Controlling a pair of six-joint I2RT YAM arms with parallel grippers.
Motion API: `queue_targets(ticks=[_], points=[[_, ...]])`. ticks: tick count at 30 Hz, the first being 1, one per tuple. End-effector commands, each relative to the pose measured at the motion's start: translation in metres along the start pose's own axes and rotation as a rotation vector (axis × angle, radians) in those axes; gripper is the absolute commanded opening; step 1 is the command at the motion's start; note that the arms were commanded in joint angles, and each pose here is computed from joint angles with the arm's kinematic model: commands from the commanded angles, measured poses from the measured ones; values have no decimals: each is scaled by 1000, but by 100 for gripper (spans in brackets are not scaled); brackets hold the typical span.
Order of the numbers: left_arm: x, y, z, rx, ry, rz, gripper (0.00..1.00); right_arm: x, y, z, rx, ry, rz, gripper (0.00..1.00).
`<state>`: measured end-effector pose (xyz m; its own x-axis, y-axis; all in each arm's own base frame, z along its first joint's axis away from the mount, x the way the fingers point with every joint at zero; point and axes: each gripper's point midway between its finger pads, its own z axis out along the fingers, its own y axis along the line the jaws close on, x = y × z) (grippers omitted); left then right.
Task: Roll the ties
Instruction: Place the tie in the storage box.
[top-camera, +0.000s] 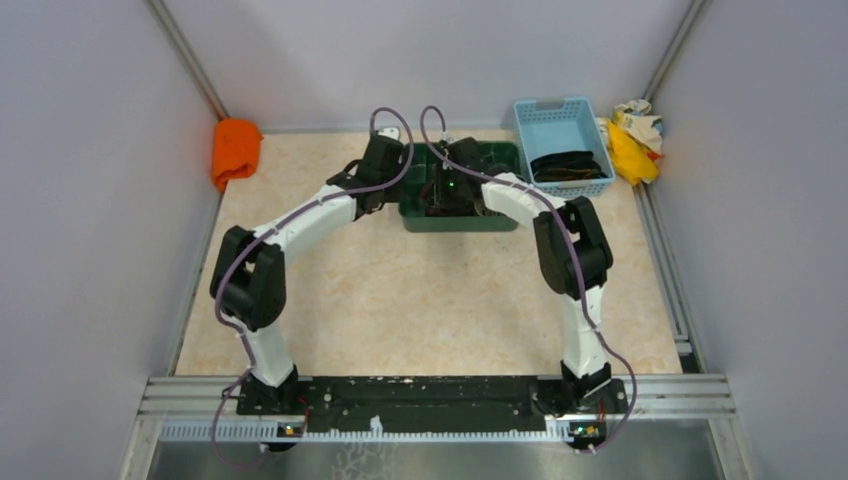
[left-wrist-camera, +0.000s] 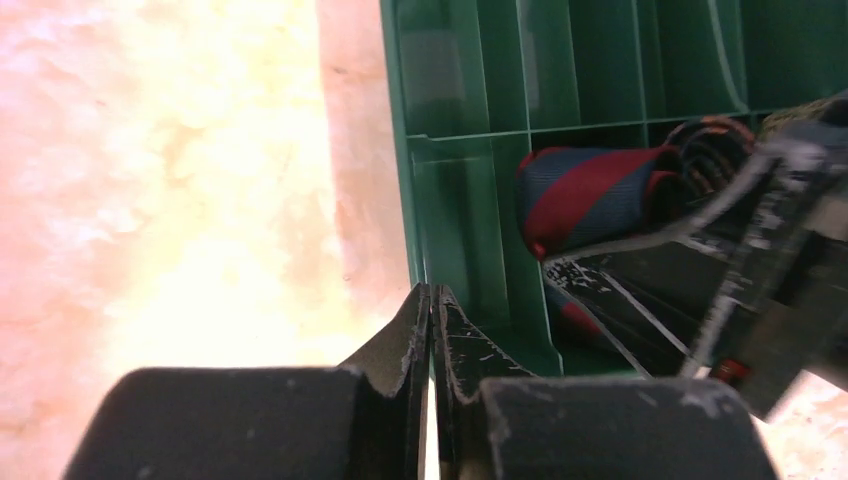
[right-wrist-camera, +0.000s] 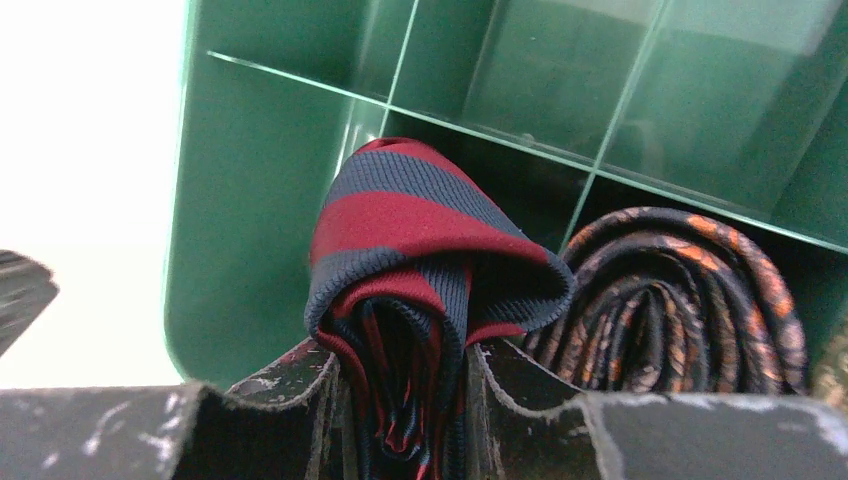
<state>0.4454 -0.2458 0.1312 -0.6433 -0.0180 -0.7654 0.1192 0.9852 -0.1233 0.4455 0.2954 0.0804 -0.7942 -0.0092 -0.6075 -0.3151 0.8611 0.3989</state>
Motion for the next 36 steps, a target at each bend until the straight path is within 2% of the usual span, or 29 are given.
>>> queue_targets(ticks=[1,8,11,22,30,36], points=[[-25,20,-33,-71,-86,-15,9,7,0,5,167,39,-26,0],[-40,27,-56,-78,-139,-25,10,18,-20,4,529,93,-65,0],[-41,32,-61,-88,-149,-26,10,26,-31,-2,596,90,-46,0],[-42,33,-67,-63,-156,-38,10,36,-47,-25,609,58,40,0],[-34,34,-60,-57,-126,-38,9,43,-54,-14,618,175,-4,0],[-29,36,-57,-52,-104,-39,9,51,-61,17,629,328,-58,0]])
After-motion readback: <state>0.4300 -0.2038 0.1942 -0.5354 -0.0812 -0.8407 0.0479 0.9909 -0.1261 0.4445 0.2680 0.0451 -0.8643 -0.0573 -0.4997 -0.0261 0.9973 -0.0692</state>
